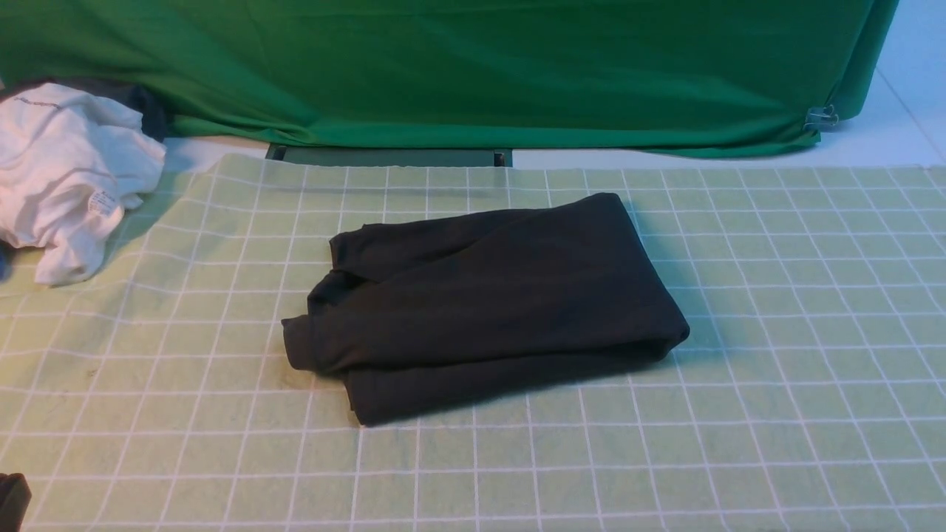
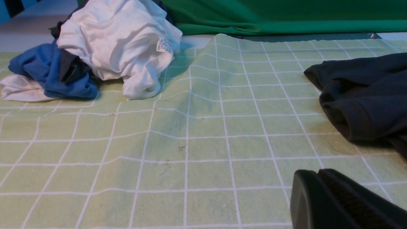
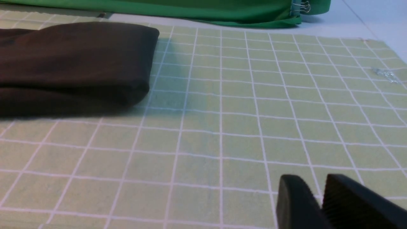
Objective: Fold a long-sleeved shirt over a green coffee tablecloth.
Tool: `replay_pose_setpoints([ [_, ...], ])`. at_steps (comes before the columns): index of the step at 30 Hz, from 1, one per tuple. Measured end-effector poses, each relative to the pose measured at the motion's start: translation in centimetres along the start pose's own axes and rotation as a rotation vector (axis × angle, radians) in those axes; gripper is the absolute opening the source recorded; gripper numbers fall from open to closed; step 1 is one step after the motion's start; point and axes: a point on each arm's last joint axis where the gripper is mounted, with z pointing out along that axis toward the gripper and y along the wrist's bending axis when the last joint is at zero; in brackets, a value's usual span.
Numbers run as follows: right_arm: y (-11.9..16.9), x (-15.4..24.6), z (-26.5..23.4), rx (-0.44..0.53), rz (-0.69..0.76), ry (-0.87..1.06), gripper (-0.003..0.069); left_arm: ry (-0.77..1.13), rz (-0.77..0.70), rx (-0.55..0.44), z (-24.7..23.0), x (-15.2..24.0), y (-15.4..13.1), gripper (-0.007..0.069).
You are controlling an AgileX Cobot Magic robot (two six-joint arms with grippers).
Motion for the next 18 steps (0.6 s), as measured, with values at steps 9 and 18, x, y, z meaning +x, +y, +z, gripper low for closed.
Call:
replay_pose_setpoints([
  [9,0.00,0.00,0.00,0.000,0.000,0.000,0.0220,0.000,0.000,0.000,0.00,0.00,0.00,-0.0031],
  [18,0.00,0.00,0.00,0.000,0.000,0.000,0.0237,0.000,0.000,0.000,0.00,0.00,0.00,-0.0031],
])
